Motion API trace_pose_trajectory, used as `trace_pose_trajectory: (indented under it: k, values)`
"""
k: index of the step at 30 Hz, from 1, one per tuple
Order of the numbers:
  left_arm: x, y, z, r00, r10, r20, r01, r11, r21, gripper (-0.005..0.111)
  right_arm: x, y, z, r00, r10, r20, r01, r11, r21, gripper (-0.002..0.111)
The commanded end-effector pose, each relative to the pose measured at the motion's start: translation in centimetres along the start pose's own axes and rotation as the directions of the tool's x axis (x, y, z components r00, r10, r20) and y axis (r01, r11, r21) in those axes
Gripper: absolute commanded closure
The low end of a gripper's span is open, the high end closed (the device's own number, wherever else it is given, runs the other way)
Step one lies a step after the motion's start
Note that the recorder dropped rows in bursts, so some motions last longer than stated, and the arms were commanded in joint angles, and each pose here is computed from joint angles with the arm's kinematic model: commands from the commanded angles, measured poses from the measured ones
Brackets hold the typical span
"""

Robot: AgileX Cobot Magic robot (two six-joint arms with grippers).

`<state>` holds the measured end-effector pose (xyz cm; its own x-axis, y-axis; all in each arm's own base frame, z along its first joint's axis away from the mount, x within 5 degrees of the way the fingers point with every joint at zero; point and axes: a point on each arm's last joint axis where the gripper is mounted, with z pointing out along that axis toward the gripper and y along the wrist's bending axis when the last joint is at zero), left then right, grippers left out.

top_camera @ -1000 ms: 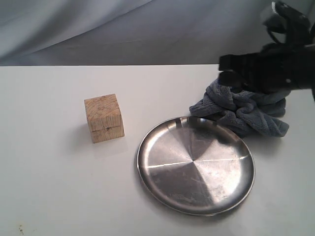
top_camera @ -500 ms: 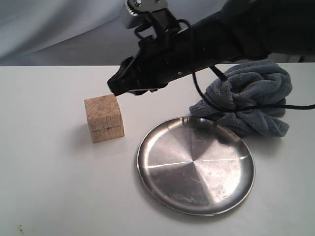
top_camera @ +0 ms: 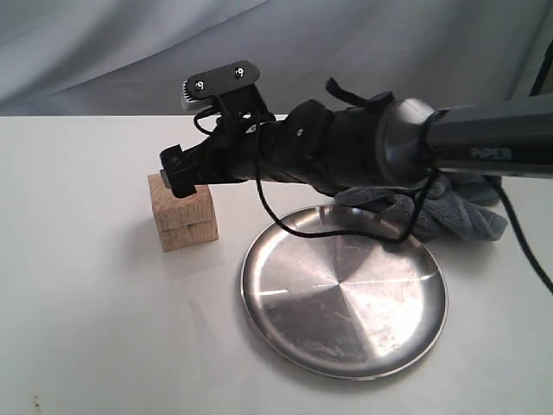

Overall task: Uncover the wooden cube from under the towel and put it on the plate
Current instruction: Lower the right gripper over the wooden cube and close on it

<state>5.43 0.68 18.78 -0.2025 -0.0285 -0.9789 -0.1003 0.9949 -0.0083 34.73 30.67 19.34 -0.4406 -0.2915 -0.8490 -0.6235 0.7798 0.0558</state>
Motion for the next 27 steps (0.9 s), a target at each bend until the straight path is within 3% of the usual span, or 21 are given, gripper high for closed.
trace_pose_trajectory:
  k: [1,5,17,27]
  values:
    - [0.0,0.0,0.0,1.000,-0.003,0.007,0.003,1.000,0.000,0.107,-0.7,2.1,2.6,0.998,0.053,0.017,-0.052,0.997,-0.050,0.005]
    - [0.0,0.0,0.0,1.000,-0.005,0.007,0.005,1.000,0.000,0.107,-1.5,3.8,5.2,0.993,0.107,0.058,-0.103,0.991,-0.081,0.009]
    - [0.0,0.0,0.0,1.000,-0.005,0.007,0.005,1.000,0.000,0.107,-0.6,2.9,5.8,0.999,0.044,0.002,-0.044,0.994,-0.102,0.017]
    - [0.0,0.0,0.0,1.000,-0.005,0.007,0.005,1.000,0.000,0.107,-0.2,-0.6,5.9,0.993,0.096,-0.076,-0.103,0.989,-0.106,0.019]
